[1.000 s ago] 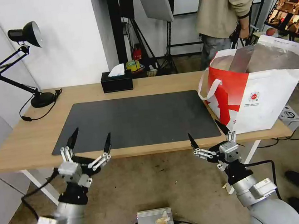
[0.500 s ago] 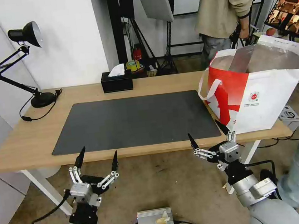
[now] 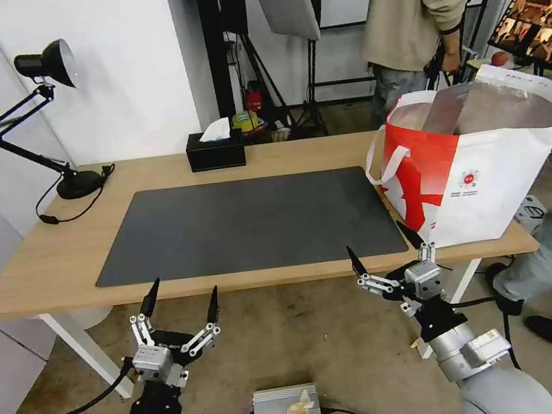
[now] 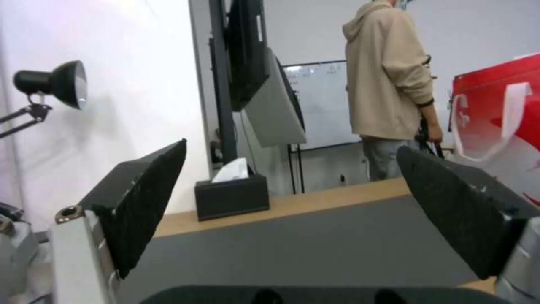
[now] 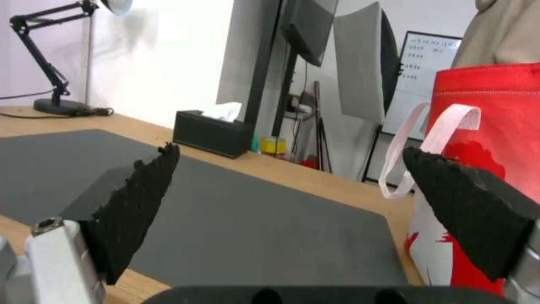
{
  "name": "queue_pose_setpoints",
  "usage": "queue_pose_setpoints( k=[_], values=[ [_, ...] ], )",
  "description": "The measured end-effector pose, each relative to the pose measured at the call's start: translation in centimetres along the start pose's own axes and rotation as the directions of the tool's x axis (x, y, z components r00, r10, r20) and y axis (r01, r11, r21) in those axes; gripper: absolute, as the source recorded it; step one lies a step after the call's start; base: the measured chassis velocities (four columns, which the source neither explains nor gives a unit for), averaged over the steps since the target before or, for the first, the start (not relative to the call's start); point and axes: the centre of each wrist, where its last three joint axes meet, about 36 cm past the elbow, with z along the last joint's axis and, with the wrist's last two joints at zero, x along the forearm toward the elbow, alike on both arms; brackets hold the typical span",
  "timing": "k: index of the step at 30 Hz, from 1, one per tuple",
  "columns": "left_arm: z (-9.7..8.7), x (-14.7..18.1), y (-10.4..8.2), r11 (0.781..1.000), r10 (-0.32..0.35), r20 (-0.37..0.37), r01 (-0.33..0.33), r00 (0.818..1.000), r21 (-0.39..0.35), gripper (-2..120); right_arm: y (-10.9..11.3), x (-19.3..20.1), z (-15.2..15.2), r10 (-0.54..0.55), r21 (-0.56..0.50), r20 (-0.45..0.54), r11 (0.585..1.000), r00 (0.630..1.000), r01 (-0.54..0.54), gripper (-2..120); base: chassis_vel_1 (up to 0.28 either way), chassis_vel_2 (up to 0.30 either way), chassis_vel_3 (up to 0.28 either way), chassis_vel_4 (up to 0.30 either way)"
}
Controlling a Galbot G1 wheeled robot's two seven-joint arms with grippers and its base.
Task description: Pick up the trash from the table and place it into the takeout bag.
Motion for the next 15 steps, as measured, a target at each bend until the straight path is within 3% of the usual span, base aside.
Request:
queue_pose_setpoints(
  k=[7, 15],
  values=[
    [-0.1, -0.3, 1.5, 1.0, -0.014, 0.018, 0.014, 1.0, -0.011, 100, 0.0, 0.0, 0.0, 0.0, 0.0, 0.0, 1.0, 1.0, 0.0, 100, 0.0, 0.0, 0.0, 0.0],
    [-0.1, -0.4, 1.7, 1.0, -0.012, 0.031, 0.012, 0.999, -0.013, 100, 0.0, 0.0, 0.0, 0.0, 0.0, 0.0, 1.0, 1.0, 0.0, 100, 0.0, 0.0, 0.0, 0.0]
  ],
)
